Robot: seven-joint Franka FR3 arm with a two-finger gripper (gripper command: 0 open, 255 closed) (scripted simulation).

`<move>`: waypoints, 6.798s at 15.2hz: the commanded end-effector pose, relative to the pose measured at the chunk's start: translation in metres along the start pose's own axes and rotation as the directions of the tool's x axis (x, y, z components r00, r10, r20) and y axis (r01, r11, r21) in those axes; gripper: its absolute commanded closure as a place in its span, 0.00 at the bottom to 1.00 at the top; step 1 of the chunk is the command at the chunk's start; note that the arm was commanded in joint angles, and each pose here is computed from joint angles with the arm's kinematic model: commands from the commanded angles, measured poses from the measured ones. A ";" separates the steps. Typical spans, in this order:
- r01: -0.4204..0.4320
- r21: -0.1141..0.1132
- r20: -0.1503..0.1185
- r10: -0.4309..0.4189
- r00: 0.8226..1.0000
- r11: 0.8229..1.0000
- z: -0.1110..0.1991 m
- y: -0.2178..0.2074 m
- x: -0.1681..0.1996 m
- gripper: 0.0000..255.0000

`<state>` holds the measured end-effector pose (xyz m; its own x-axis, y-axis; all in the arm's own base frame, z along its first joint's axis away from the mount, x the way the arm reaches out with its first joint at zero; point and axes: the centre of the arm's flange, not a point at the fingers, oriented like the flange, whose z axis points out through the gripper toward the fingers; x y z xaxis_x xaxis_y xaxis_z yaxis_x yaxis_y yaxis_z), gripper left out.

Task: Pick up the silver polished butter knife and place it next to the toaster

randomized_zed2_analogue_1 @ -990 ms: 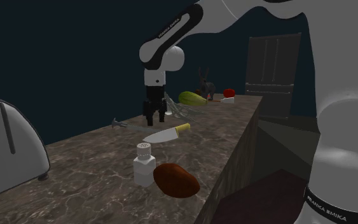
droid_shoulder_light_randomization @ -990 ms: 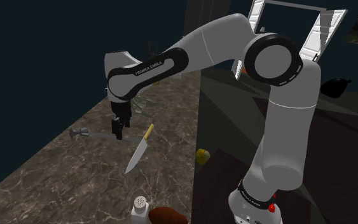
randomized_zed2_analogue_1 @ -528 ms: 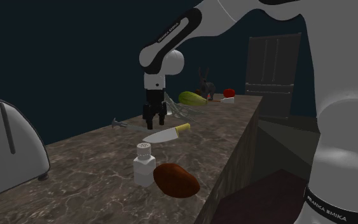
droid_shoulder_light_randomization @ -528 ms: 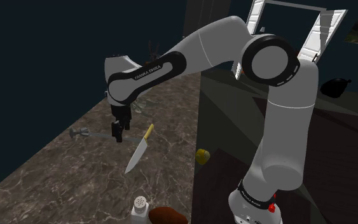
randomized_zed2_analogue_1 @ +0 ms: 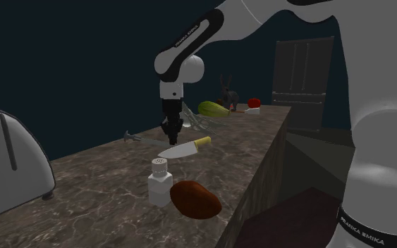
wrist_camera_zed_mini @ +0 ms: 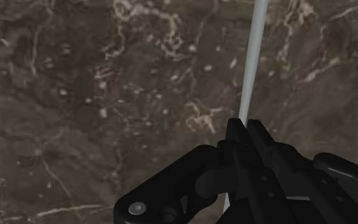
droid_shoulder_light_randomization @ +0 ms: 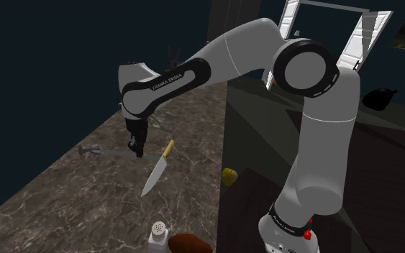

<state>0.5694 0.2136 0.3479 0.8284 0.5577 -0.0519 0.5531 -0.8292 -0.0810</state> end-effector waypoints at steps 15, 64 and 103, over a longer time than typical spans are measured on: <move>0.000 0.000 0.000 0.000 1.000 1.000 -0.058 -0.005 -0.003 1.00; 0.000 0.000 0.000 0.000 1.000 1.000 -0.302 -0.050 -0.022 1.00; 0.000 0.000 0.000 0.000 1.000 1.000 -0.255 -0.544 -0.137 1.00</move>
<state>0.1871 0.5704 0.6534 0.8270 0.5598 -0.0517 0.5553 -0.8277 -0.0807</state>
